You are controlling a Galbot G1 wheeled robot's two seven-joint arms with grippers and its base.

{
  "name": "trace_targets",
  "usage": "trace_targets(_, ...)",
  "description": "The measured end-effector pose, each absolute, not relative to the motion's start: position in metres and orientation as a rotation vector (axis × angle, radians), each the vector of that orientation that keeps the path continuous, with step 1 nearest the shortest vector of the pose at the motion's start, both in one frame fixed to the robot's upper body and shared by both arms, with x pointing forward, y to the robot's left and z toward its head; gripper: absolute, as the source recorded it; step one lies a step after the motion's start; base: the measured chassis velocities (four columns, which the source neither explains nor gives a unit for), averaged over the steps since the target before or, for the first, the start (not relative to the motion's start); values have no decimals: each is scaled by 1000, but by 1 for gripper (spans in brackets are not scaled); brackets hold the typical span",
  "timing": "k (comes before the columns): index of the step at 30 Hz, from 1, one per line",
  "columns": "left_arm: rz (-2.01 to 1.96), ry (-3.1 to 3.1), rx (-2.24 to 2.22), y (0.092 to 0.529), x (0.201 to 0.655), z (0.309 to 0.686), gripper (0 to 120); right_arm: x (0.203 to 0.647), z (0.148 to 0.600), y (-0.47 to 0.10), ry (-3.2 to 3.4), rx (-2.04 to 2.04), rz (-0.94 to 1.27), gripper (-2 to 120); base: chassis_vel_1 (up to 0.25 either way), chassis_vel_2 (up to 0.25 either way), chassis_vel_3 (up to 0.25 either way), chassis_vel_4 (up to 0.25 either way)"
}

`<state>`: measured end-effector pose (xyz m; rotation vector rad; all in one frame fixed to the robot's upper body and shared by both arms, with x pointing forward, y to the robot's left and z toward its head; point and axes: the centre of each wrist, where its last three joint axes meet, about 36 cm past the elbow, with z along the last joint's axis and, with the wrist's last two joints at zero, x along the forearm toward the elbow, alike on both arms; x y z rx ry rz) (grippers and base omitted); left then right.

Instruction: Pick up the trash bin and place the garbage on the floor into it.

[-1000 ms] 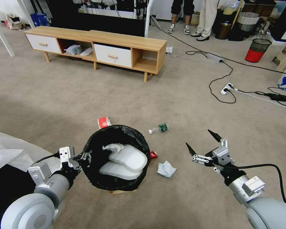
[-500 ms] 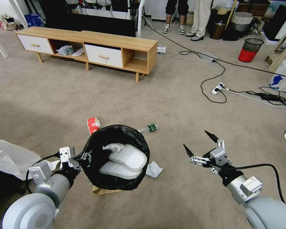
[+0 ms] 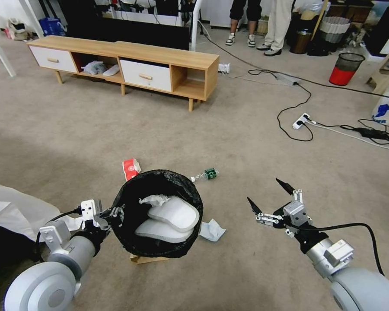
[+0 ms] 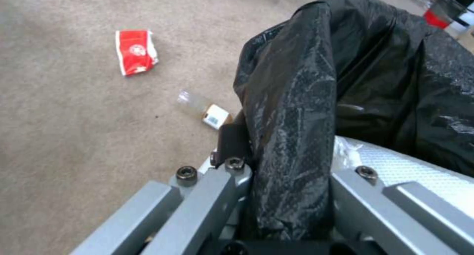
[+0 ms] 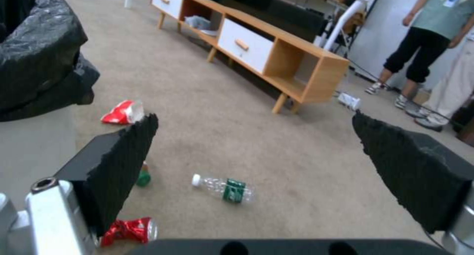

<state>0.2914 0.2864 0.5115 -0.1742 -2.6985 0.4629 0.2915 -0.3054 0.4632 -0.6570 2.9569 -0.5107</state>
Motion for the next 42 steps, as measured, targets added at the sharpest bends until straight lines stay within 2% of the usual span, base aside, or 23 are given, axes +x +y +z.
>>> trace_targets(20, 441, -2695, -169, 286, 290, 511, 0, 294, 463, -305, 2957, -630, -495, 100, 78, 80, 77, 85)
trace_targets(42, 434, -2700, -169, 285, 290, 511, 0, 291, 465, -304, 2982, -645, -505, 100, 0, 0, 0, 0)
